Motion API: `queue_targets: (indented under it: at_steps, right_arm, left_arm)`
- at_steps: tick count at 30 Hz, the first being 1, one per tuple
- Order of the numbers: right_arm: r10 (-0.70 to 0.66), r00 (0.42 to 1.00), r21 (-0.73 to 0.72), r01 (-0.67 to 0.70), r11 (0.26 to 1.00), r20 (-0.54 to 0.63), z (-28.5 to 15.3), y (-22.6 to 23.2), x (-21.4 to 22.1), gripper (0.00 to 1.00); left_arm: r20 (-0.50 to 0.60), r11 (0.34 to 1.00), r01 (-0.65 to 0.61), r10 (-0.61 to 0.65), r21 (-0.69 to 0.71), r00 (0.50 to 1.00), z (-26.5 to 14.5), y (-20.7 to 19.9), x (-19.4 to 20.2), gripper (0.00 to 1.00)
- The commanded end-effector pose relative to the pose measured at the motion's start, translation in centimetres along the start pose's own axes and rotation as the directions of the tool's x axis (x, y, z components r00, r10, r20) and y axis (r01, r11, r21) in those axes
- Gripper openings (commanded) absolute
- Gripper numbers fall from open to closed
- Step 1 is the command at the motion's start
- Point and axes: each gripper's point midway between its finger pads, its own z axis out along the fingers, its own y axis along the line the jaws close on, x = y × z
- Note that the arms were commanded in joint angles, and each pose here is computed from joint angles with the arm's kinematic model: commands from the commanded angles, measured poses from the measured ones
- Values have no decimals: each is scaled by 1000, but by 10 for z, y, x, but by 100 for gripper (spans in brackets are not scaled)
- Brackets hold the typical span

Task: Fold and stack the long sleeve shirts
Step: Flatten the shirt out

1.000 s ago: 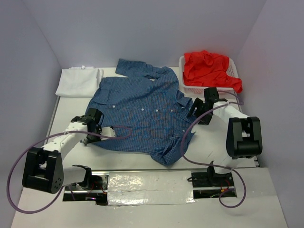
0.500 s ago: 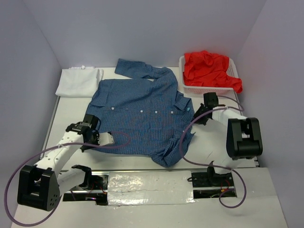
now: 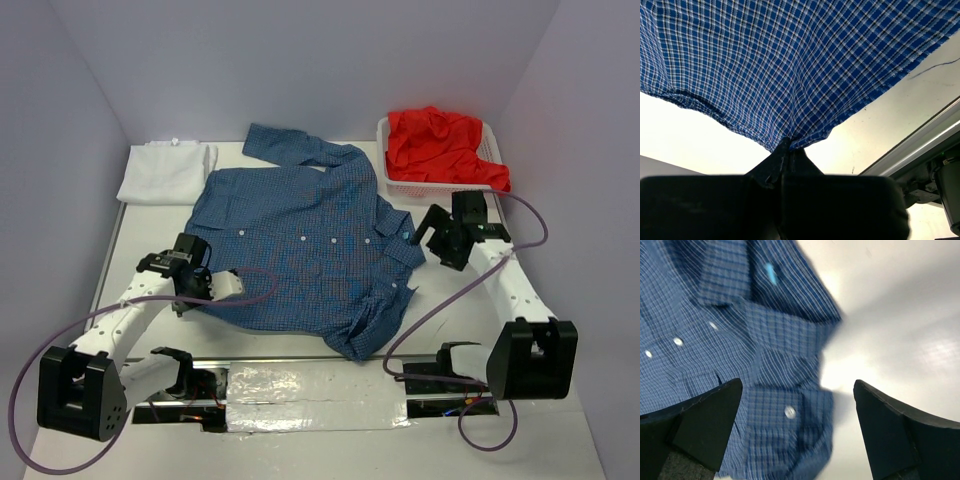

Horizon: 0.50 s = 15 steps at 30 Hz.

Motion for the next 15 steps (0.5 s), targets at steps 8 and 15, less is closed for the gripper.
queue_targets:
  at_steps: [8, 15]
  right_arm:
    - [123, 965, -30, -133, 991, -234, 4, -19, 87, 83]
    - [161, 950, -81, -189, 979, -269, 21, -13, 117, 74]
  left_arm:
    - [38, 999, -27, 26, 17, 999, 5, -5, -15, 0]
    - [32, 999, -33, 32, 19, 999, 5, -8, -16, 0]
